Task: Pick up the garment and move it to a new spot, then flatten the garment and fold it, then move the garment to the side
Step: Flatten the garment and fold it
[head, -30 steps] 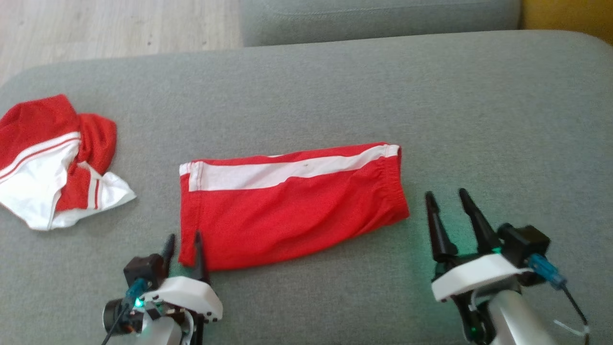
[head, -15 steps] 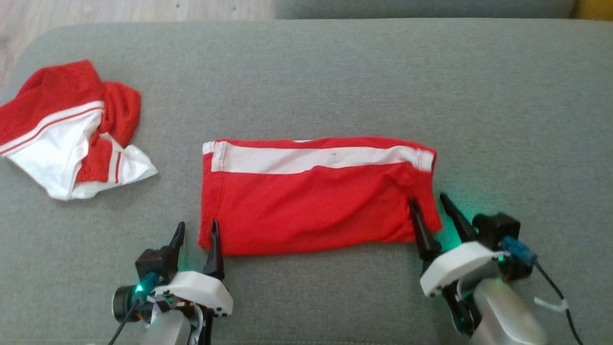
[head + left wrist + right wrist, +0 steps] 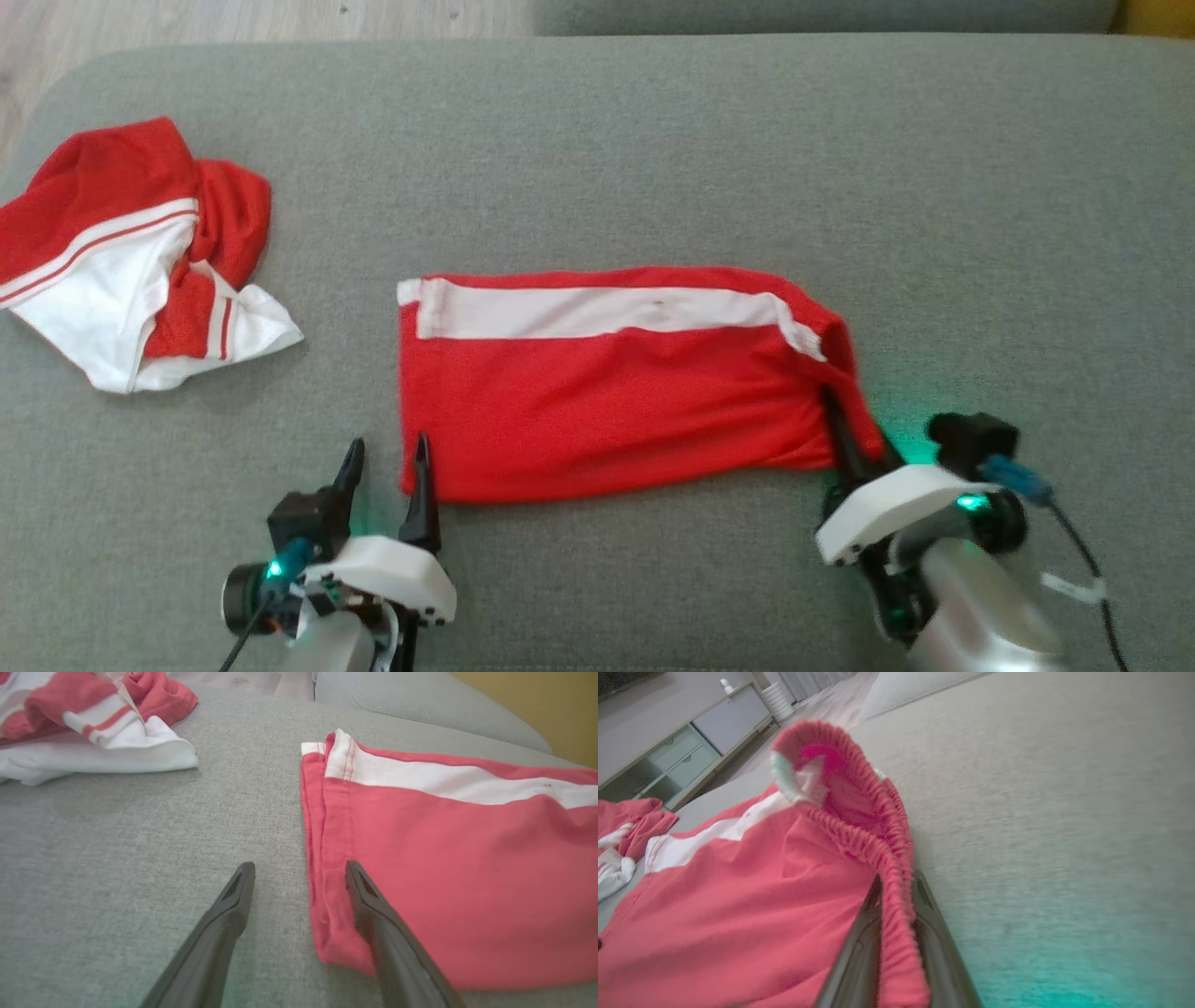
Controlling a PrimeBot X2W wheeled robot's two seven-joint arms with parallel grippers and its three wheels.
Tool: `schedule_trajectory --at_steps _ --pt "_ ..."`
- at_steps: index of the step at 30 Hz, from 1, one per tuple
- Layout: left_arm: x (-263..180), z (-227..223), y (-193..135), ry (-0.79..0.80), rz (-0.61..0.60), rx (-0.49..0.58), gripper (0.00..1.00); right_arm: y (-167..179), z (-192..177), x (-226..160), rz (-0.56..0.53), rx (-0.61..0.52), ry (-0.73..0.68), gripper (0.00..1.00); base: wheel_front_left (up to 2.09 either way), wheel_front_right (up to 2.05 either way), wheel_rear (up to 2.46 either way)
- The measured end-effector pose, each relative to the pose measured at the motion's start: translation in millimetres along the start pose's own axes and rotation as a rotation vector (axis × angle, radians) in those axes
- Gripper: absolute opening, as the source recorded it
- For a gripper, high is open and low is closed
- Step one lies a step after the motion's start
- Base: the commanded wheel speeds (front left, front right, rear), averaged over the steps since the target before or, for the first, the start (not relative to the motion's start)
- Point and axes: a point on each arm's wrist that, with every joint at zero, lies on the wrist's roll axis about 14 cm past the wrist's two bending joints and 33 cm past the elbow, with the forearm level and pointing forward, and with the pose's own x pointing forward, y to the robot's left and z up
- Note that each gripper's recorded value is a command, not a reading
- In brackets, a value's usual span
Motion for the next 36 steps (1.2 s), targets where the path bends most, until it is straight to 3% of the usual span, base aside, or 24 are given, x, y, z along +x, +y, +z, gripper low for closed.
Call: schedule_trajectory --at_steps 6,11,14,17,23,28,31,33,34,36 --pt "-5 -4 -10 0.007 -0.03 0.01 1.0 -55 28 -16 -0.172 0.08 -0.099 0.0 0.0 0.0 0.0" --pt "-7 -6 -20 0.011 -0.06 0.012 1.0 -113 51 -46 -0.306 0.033 -0.164 0.0 0.0 0.0 0.0" --pt "-8 -7 -30 0.013 -0.095 0.022 1.0 -118 66 -52 -0.313 0.009 -0.204 0.0 0.0 0.0 0.0" --pt "-13 -12 -36 0.027 -0.112 0.022 1.0 -95 71 -46 -0.247 0.011 -0.222 0.0 0.0 0.0 0.0" --pt "-23 -22 -38 0.046 -0.12 0.013 1.0 3 64 -20 0.018 0.094 -0.171 0.0 0.0 0.0 0.0" --pt "-31 -26 -25 0.052 -0.081 0.008 1.0 68 46 -10 0.203 0.069 -0.079 0.0 0.0 0.0 0.0" --pt "-36 -27 -17 0.05 -0.056 0.001 1.0 81 32 -5 0.241 0.039 -0.027 0.0 0.0 0.0 0.0" --pt "-39 -27 -9 0.048 -0.032 -0.007 1.0 90 26 -1 0.268 0.024 -0.004 0.91 0.0 0.0 0.0" --pt "-41 -27 -6 0.046 -0.021 -0.01 1.0 98 26 1 0.291 0.028 -0.003 1.0 0.0 0.0 0.0" --pt "-43 -26 0 0.041 0.0 -0.019 1.0 118 26 0 0.349 0.054 -0.005 1.0 0.0 0.0 0.0"
